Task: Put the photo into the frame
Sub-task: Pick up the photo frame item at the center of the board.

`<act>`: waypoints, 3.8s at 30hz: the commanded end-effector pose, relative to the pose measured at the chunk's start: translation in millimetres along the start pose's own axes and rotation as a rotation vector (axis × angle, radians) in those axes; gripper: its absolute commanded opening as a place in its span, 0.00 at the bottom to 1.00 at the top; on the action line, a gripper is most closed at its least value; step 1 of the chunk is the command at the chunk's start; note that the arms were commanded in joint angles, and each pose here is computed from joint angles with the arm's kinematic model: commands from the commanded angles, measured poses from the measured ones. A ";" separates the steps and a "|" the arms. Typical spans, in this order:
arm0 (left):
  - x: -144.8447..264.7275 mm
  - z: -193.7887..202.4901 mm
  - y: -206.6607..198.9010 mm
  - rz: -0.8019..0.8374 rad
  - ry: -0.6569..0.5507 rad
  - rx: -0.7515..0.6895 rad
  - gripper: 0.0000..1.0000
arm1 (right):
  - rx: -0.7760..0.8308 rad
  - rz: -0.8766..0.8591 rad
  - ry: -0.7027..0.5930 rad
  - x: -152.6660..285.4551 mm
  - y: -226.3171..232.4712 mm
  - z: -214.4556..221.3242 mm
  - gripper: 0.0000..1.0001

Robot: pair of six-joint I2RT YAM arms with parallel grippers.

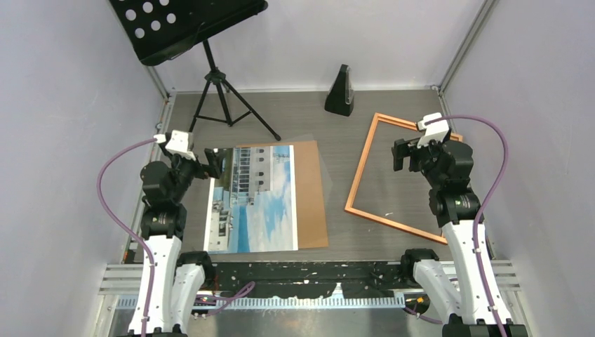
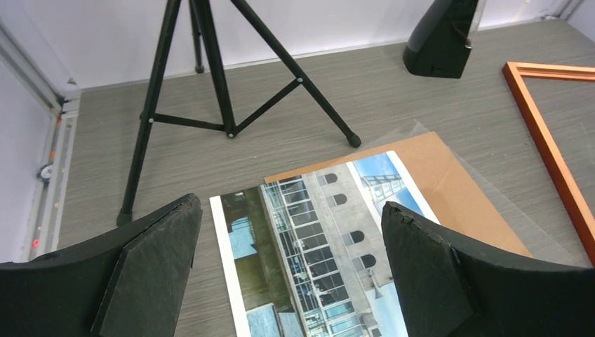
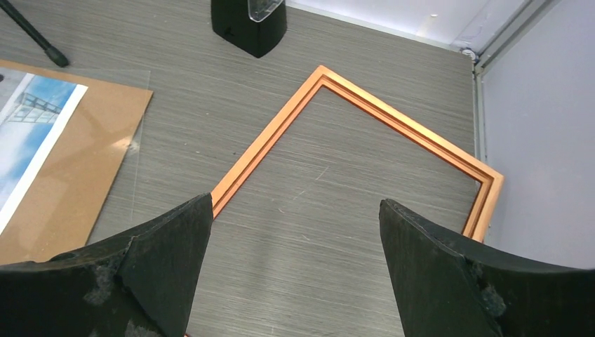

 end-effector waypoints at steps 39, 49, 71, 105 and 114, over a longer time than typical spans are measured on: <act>-43.5 153.1 -53.6 0.156 0.988 0.518 0.99 | -0.218 -0.792 0.608 -160.8 184.3 102.4 0.97; -40.6 166.9 -59.7 0.148 1.016 0.581 0.99 | -0.280 -0.833 0.689 -165.7 188.5 128.6 0.97; -38.7 207.2 -64.8 0.103 1.166 0.666 0.99 | -0.360 -0.926 0.788 -157.1 198.6 160.8 0.97; -39.9 224.2 -66.6 0.113 1.215 0.679 0.99 | -0.637 -1.204 0.712 -144.2 193.9 138.2 0.75; -39.8 220.4 -65.3 0.107 1.199 0.662 0.99 | -0.667 -1.182 0.674 -148.8 176.4 132.1 0.71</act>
Point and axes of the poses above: each gripper's point midway between its finger pads, its own x axis back along the fingers, its own y axis along the line the jaws close on, z = x × y, the point moved 6 cm from there along x, back along the fingers, and after that the axes turned 3 degrees about x, right-handed, at the moved point
